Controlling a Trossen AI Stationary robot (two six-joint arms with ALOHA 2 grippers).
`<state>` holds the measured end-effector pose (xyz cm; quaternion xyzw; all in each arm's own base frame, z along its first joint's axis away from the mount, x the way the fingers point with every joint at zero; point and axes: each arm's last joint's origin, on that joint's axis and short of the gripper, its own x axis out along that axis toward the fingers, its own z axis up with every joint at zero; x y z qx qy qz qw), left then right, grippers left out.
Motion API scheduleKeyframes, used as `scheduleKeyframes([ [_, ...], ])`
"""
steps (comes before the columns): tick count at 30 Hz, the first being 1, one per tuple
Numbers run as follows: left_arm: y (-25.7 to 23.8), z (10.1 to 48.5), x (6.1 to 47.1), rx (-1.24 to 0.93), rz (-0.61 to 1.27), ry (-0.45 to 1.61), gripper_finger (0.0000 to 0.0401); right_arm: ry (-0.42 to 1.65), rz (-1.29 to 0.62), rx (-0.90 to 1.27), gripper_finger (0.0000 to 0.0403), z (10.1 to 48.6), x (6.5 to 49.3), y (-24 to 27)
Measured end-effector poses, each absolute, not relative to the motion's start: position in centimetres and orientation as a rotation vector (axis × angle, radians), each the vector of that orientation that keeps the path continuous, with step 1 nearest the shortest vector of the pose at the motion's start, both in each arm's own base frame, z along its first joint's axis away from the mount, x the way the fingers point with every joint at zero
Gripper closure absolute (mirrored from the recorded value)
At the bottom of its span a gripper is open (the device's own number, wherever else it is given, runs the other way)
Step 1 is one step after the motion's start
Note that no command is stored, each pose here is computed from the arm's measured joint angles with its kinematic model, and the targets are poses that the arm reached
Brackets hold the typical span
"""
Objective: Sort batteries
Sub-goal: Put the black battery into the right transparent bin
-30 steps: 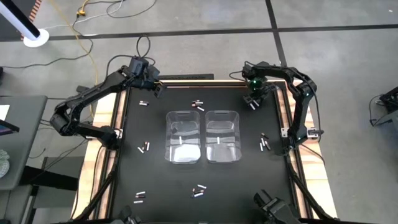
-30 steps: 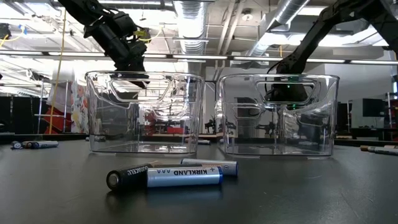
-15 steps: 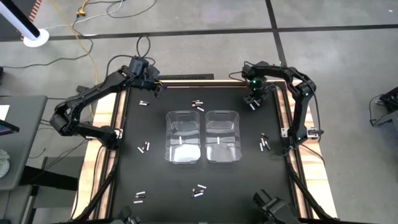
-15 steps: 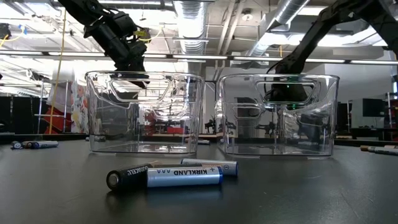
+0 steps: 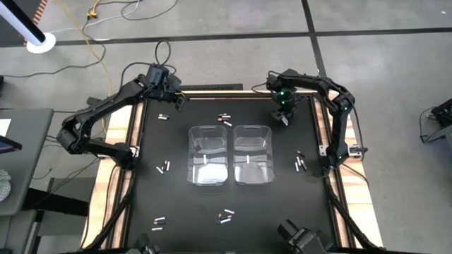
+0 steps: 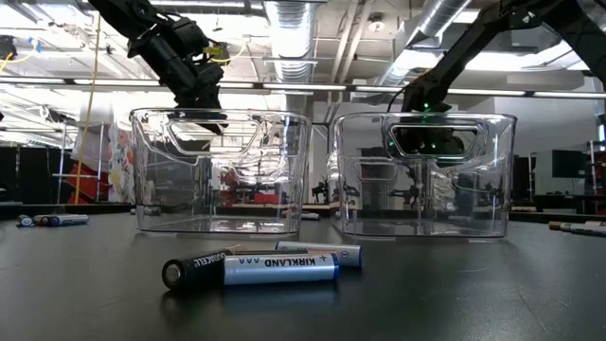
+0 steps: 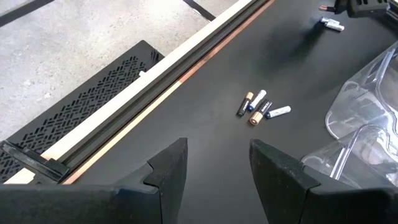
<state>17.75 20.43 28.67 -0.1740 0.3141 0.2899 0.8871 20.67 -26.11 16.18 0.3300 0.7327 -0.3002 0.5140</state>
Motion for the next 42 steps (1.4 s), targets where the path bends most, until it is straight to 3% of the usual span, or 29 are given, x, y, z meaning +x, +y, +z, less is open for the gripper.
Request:
scheduleKeyframes([
  [8, 20.4, 28.7, 17.7, -0.361, 0.603, 0.653, 0.0232, 1.720, -0.732, 0.752, 0.0367, 19.1, 21.9, -26.5],
  [15, 20.4, 28.7, 17.7, -0.361, 0.602, 0.653, 0.0232, 1.588, -0.790, 0.711, 0.0367, 24.0, 21.9, -25.9],
  [27, 20.4, 28.7, 17.7, -0.361, 0.603, 0.652, 0.0232, 1.455, -0.633, 0.450, 0.0367, 31.7, 24.4, -17.5],
  [33, 20.4, 28.7, 17.8, -0.360, 0.602, 0.652, 0.0232, 1.476, -0.482, 0.353, 0.0367, 31.4, 27.7, -12.3],
  [42, 20.5, 28.8, 17.8, -0.356, 0.603, 0.645, 0.0232, 1.649, -0.322, 0.212, 0.0367, 26.3, 32.8, -7.4],
])
